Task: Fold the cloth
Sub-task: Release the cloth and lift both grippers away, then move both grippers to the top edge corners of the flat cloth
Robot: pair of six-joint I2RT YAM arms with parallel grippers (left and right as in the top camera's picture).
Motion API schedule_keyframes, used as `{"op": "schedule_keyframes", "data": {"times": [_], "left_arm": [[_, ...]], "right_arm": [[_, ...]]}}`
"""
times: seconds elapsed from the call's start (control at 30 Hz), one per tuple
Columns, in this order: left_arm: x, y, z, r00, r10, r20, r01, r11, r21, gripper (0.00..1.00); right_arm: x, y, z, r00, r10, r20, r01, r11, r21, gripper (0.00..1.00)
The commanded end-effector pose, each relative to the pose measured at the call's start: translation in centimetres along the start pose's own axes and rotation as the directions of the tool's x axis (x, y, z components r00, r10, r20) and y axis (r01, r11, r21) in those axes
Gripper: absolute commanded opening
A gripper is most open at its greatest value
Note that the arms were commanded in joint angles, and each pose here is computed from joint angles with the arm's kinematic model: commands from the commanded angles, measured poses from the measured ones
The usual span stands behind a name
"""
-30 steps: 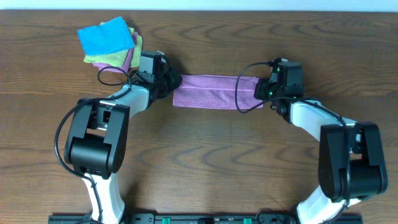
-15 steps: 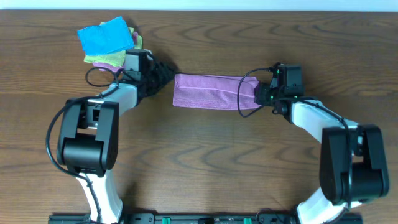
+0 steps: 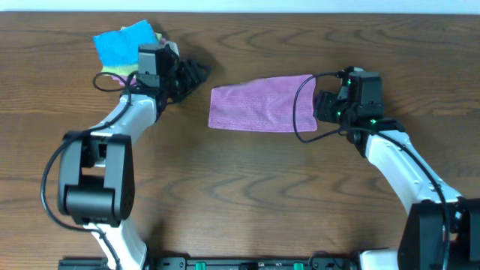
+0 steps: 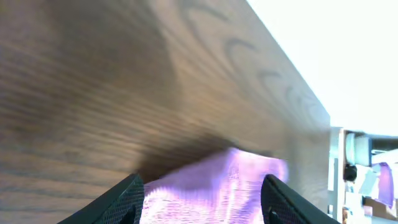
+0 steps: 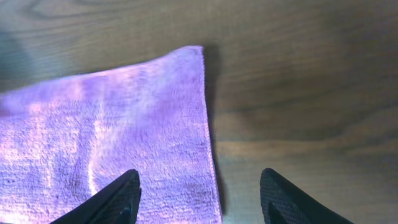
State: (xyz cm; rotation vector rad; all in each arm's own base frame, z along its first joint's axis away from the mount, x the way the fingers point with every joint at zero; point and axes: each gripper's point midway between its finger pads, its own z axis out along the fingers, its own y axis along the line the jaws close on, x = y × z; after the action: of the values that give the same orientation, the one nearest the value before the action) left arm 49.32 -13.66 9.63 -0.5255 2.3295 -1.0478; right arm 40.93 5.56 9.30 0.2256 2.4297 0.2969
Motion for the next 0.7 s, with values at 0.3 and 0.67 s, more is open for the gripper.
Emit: {"op": "schedule_keyframes", "data": {"times": [0.3,0.67], "left_arm": [[-0.2,-0.8,0.2,0.997,0.069,0.035,-0.067,0.997,-0.039,0.59],[-0.9,2.8,4.4,0.992,-0.012,0.123,0.026,0.993,-0.113,0.59]], "right_arm": [[-1.8,0.1,3.4,0.996,0.048,0.075,-0.046,0.999,-0.028,0.56],[-3.9,-0.2,9.2,0.994,0.071,0.084,-0.068,0.997,-0.027,0.53]]}}
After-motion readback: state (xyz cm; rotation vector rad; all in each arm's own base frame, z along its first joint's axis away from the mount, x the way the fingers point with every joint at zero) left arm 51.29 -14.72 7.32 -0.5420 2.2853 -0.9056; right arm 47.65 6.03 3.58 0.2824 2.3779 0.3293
